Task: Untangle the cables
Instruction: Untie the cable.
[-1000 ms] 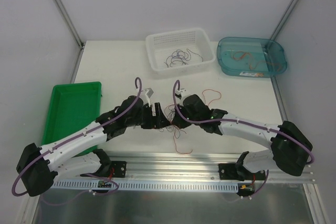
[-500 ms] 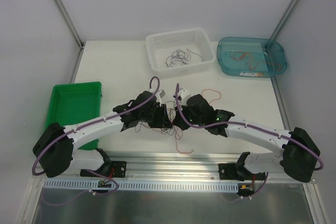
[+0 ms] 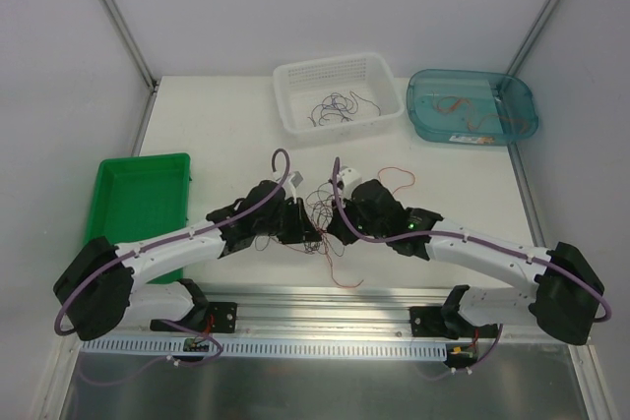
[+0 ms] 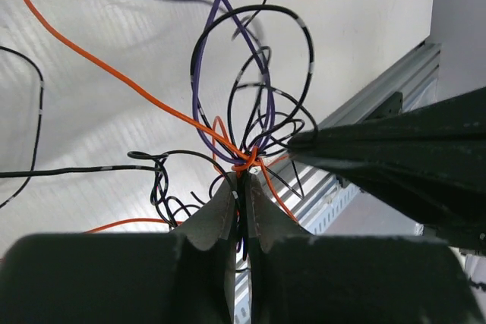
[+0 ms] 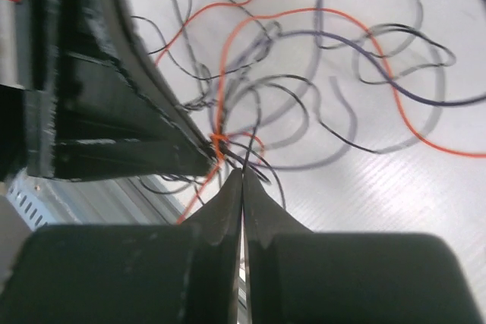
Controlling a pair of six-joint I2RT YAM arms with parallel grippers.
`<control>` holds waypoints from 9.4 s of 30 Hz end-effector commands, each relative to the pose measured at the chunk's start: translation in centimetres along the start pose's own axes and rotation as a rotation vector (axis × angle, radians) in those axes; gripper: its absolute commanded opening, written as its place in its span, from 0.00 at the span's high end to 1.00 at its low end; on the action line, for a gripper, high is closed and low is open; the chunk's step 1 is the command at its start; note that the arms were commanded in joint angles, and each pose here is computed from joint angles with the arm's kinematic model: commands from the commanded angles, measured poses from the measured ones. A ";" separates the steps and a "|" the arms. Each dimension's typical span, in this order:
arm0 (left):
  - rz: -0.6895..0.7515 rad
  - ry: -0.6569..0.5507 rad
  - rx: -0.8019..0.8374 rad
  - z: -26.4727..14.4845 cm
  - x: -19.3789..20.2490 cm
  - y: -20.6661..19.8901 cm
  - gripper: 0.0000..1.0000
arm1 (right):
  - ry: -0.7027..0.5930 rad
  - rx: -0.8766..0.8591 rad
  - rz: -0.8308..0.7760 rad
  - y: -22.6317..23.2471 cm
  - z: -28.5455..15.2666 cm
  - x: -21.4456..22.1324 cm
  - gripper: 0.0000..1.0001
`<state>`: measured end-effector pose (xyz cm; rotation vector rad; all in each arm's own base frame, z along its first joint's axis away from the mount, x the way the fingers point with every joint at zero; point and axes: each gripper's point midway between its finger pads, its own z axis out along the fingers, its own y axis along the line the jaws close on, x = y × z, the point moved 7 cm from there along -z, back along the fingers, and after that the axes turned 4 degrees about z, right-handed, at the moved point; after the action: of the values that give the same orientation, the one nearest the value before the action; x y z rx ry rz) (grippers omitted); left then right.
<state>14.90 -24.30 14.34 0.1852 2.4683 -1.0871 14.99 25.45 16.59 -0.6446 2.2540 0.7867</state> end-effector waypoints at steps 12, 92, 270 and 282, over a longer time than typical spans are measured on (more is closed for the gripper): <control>-0.022 -0.179 -0.038 -1.9 -0.5 0.8 1.00 | -0.115 0.056 0.093 0.0 -3.4 -1.5 0.96; 0.189 -0.144 0.036 -3.1 -0.4 -1.9 1.00 | -0.100 -0.014 0.268 4.8 -0.9 -2.4 0.79; 0.325 -0.440 0.334 -5.2 2.0 -0.2 1.00 | -0.265 -0.209 0.000 1.5 -8.5 -5.0 0.99; 0.413 -0.415 0.398 -5.5 2.1 -1.2 1.00 | -0.157 -0.337 0.018 3.6 -7.1 -4.3 0.96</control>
<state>11.09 -20.57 15.73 0.4151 1.8510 -1.2089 13.30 22.57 24.04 -0.6344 2.0400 1.1012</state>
